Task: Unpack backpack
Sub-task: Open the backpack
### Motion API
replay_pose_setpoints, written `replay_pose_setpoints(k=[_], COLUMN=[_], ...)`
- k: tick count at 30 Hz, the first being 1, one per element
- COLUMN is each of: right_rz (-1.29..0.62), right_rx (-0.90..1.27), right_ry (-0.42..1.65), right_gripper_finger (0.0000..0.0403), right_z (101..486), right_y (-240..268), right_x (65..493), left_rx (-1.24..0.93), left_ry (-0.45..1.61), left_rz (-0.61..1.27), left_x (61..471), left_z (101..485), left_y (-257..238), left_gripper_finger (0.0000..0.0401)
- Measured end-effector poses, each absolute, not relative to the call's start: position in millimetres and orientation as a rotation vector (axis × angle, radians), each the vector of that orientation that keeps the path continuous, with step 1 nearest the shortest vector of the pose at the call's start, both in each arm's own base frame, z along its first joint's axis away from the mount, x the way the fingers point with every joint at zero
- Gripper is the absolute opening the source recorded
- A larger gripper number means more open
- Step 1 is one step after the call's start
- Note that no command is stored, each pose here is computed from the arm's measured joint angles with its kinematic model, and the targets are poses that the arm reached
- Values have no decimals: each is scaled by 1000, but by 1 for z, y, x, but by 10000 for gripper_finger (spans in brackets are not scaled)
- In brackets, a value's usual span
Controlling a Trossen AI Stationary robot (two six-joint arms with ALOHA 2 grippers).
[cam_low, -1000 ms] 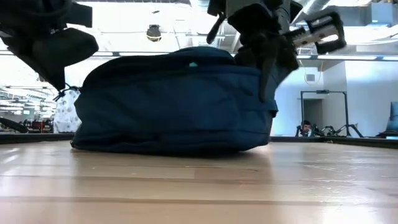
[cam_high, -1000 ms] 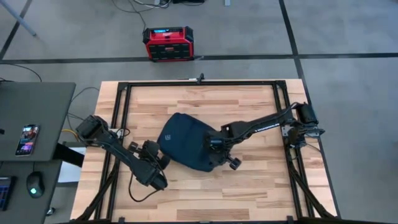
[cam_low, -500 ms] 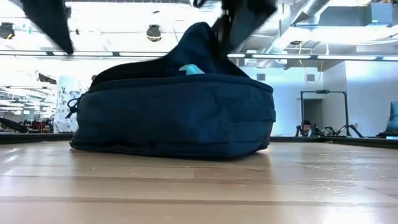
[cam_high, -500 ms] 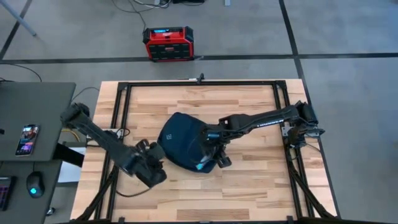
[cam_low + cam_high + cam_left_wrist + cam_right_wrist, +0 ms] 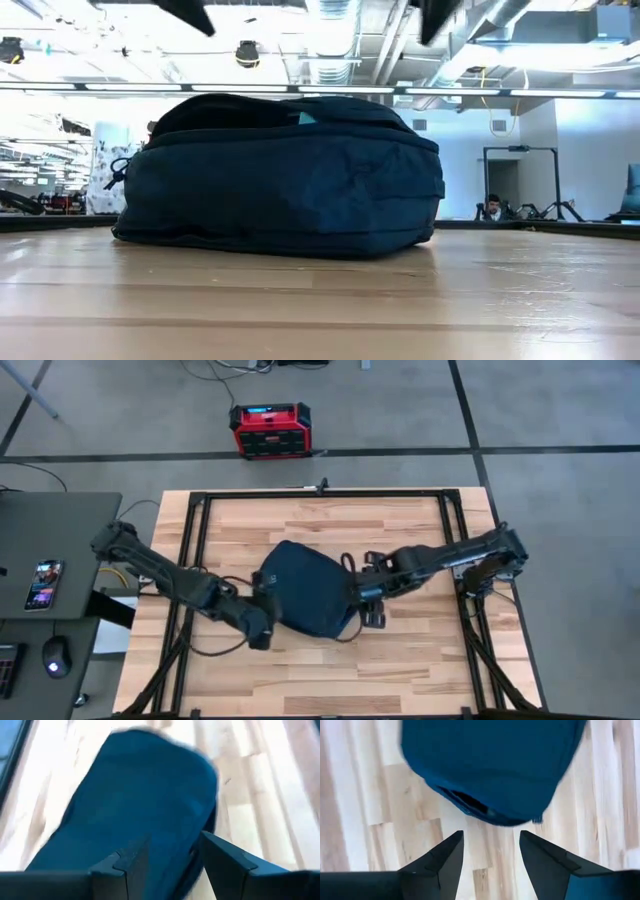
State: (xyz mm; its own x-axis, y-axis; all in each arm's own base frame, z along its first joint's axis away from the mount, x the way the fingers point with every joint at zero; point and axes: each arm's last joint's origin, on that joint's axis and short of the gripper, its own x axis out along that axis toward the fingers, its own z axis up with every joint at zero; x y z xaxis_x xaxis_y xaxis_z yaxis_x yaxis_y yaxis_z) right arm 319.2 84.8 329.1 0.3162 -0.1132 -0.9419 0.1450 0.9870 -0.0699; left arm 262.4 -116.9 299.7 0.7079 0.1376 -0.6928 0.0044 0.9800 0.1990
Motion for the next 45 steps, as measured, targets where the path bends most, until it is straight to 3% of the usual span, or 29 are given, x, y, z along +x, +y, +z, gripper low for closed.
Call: replay_pose_setpoints(k=[6,11,19,26,33,37,45], right_rz=[-272,-314,-365,-135,14,33,48], right_rx=[103,152,136,193,203,232,234], right_ry=[1151,1041,1074,963,904,932,912], right_gripper_finger=[186,181,179,179,179,179,179], right_z=[281,254,203,177,177,186,203], right_y=[71,40,-3,-5,34,49,64], right_x=[298,281,270,284,291,286,281], left_rx=[123,95,1,-1,155,173,47], left_ry=[850,895,1011,1055,1074,1097,921], left_rz=[27,90,177,350,530,543,386], left_x=[299,305,312,313,321,318,308], left_z=[275,268,239,216,195,211,273], left_y=[-94,-78,-81,-93,-78,-71,-73], left_gripper_finger=[159,155,154,154,154,154,154])
